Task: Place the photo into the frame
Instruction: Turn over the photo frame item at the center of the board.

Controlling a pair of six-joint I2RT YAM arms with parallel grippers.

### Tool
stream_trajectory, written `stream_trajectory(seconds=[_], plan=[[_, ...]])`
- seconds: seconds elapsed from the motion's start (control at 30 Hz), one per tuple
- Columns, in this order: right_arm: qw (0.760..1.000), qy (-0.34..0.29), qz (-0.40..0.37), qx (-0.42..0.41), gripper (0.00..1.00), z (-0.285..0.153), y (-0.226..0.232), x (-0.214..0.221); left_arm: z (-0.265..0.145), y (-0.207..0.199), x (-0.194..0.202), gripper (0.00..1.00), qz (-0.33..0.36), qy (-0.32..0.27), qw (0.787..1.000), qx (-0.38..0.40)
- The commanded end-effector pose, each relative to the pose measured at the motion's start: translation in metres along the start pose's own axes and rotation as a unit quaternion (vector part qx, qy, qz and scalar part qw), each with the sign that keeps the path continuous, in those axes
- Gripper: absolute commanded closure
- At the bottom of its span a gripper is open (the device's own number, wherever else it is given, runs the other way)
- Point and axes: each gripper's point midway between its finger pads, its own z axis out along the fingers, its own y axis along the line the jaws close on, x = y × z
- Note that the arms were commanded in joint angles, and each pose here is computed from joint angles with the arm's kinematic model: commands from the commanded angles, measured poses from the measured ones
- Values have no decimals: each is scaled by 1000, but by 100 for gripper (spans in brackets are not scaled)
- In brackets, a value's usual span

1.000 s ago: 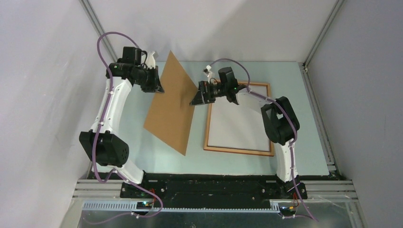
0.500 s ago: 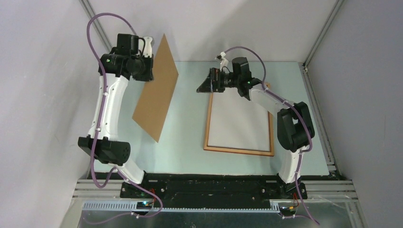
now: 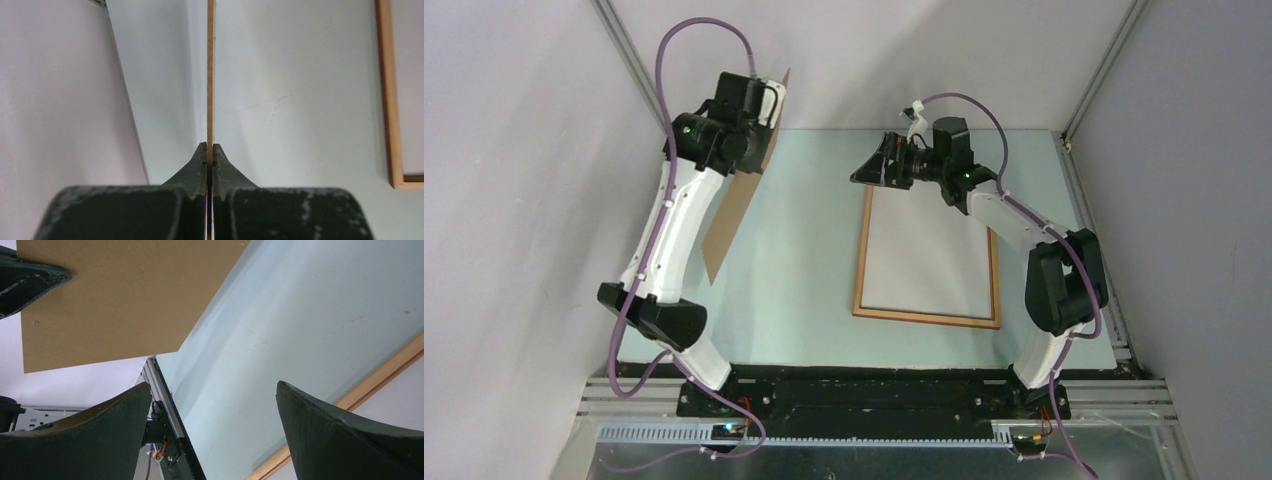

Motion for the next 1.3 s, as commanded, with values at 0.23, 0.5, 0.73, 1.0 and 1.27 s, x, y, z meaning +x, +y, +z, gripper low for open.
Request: stream_trajectory(seconds=[0.23, 0.5, 0.73, 1.0, 1.27], plan=[[998, -49, 33, 17, 1, -16, -7, -17, 19, -15, -16, 100, 51, 0, 997, -66], [996, -66, 58, 32, 1, -19, -17, -18, 40, -59, -5, 100, 56, 11, 998, -34], [991, -82, 107, 24, 1, -17, -15, -25, 55, -107, 3, 100, 62, 13, 998, 6], [983, -99, 157, 9, 1, -16, -13, -34, 63, -151, 15, 100, 43, 19, 997, 66], [980, -86, 180, 6, 1, -5, -14, -37, 56, -197, 21, 100, 66, 17, 993, 92]])
